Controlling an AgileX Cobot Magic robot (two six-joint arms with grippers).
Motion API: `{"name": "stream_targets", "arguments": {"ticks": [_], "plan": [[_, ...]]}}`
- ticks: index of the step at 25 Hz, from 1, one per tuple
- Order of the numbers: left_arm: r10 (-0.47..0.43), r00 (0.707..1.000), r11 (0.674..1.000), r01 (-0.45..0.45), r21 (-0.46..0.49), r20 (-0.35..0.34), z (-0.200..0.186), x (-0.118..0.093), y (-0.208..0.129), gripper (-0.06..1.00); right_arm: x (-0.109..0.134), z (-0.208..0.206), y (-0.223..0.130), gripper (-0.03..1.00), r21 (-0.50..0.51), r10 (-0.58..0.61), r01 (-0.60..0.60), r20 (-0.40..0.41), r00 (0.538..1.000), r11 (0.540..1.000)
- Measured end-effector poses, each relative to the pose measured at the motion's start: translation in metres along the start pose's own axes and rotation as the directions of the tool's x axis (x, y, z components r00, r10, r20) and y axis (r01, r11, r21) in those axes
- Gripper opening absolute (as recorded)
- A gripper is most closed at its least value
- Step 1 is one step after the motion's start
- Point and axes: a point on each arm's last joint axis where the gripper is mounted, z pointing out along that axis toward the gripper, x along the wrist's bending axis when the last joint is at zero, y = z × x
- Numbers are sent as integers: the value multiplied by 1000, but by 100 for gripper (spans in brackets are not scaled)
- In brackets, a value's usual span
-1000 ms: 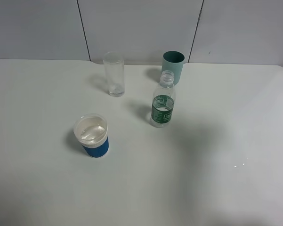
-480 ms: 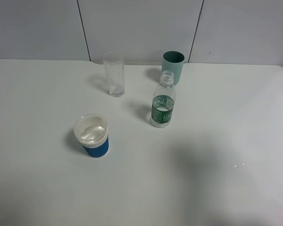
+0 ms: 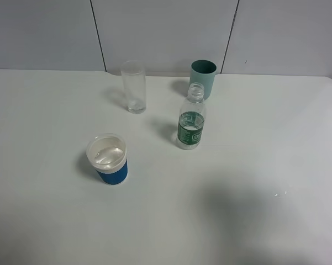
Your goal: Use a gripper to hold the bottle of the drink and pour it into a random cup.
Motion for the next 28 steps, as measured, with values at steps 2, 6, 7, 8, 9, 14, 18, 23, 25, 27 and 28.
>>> {"name": "stream_targets", "arguments": {"ticks": [2,6,7,8,9,14,18,23,25,27,28], "plan": [[0,1000,1000,0,0,0,0,0,0,99,1,-5,-3,87,-11,1,-1,-3,1000,1000],[0,1000,1000,0,0,0,0,0,0,99,2,-13,-11,87,-17,1,-1,-11,1000,1000],[0,1000,1000,0,0,0,0,0,0,99,2,-16,-13,87,-17,-1,1,-11,1000,1000],[0,1000,1000,0,0,0,0,0,0,99,3,-17,-15,87,-15,-10,10,-12,1000,1000],[0,1000,1000,0,0,0,0,0,0,99,3,-18,-17,87,-6,-17,17,-13,1000,1000],[0,1000,1000,0,0,0,0,0,0,99,3,-19,-20,87,19,-33,34,-22,999,999],[0,1000,1000,0,0,0,0,0,0,99,3,-19,-21,87,23,-58,60,-57,997,998],[0,1000,1000,0,0,0,0,0,0,99,3,-8,-31,87,68,-75,82,-102,992,994],[0,1000,1000,0,0,0,0,0,0,99,3,-7,-33,87,75,-76,85,-115,990,994],[0,1000,1000,0,0,0,0,0,0,99,3,-7,-33,87,75,-73,82,-118,990,994],[0,1000,1000,0,0,0,0,0,0,99,2,-7,-33,87,76,-71,81,-118,990,994]]}}
